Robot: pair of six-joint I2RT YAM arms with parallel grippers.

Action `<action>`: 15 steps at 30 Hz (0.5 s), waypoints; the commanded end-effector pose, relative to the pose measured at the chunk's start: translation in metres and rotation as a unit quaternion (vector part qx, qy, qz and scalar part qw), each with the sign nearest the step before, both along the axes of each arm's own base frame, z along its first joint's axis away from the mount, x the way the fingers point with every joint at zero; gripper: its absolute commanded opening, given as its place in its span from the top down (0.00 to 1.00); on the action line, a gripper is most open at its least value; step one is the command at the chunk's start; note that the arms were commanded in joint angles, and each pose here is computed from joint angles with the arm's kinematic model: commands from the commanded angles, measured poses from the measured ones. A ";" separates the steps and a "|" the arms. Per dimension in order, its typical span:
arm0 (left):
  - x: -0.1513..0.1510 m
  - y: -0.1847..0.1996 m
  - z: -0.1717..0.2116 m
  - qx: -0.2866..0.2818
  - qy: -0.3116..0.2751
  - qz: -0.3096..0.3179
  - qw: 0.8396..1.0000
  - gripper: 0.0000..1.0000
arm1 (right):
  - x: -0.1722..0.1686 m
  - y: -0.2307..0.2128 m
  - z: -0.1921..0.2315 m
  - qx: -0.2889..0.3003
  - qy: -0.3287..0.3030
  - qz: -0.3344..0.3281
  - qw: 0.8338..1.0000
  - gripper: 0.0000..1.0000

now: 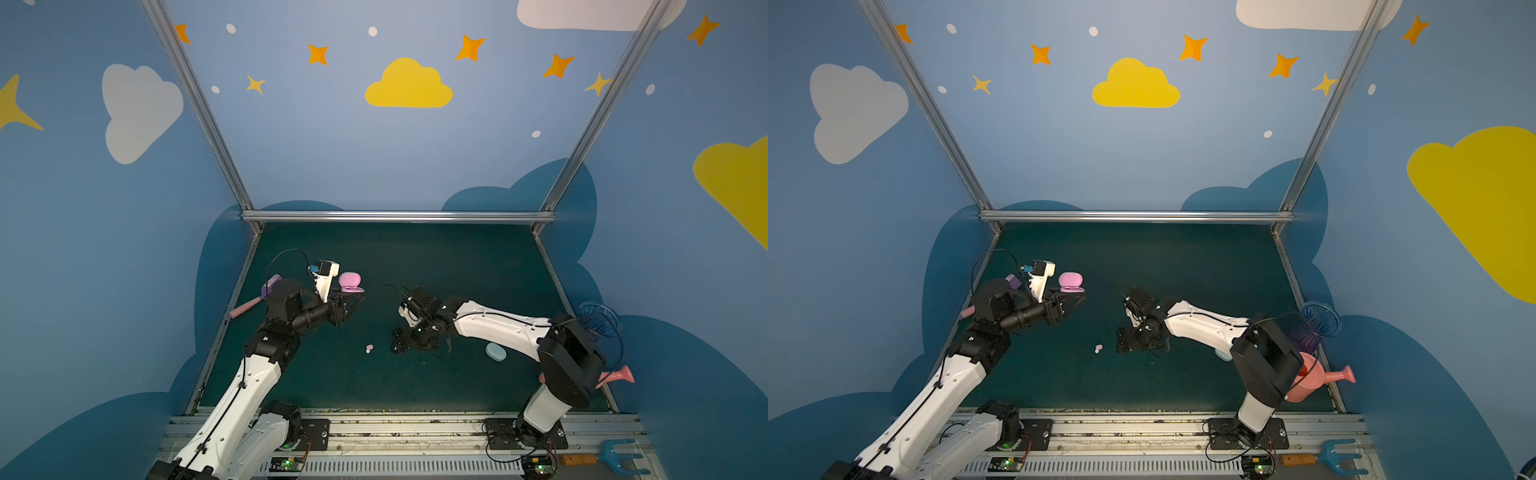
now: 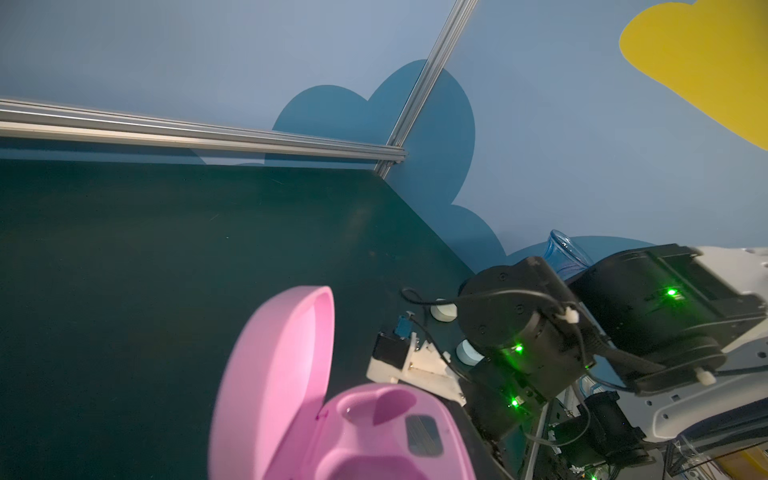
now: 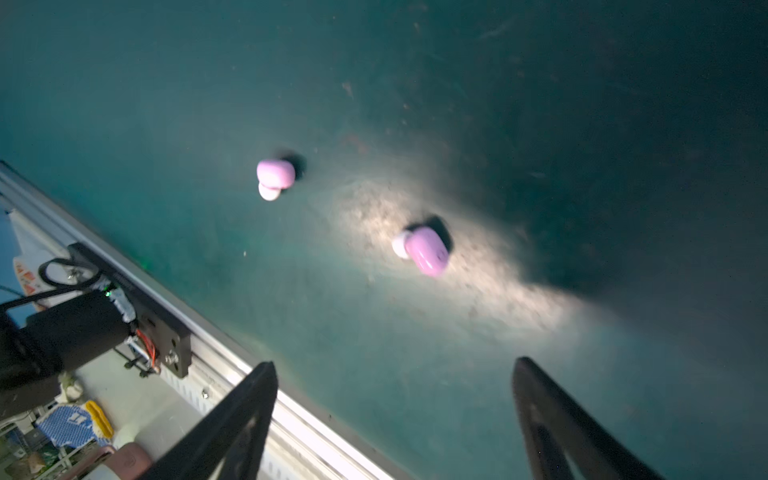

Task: Insert the wireless bluetooth earbuds into the charging case
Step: 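Move the open right gripper away toward the pink earbuds on the table, then lower the right gripper above the two pink earbuds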

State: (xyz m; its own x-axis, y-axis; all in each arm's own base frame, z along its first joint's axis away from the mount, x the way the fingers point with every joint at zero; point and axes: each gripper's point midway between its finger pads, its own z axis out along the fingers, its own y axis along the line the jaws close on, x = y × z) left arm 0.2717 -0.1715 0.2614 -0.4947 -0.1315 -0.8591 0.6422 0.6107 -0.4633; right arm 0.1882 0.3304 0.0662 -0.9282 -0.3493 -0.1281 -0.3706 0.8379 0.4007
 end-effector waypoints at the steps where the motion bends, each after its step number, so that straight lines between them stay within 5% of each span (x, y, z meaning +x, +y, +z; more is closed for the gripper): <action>1: -0.001 -0.001 0.019 -0.009 -0.029 -0.008 1.000 0.87 | 0.001 -0.003 -0.004 -0.034 -0.015 0.044 0.998 0.28; 15: 0.001 0.001 0.019 -0.008 -0.028 -0.001 1.000 0.87 | -0.001 0.015 -0.034 -0.053 0.052 0.064 0.995 0.29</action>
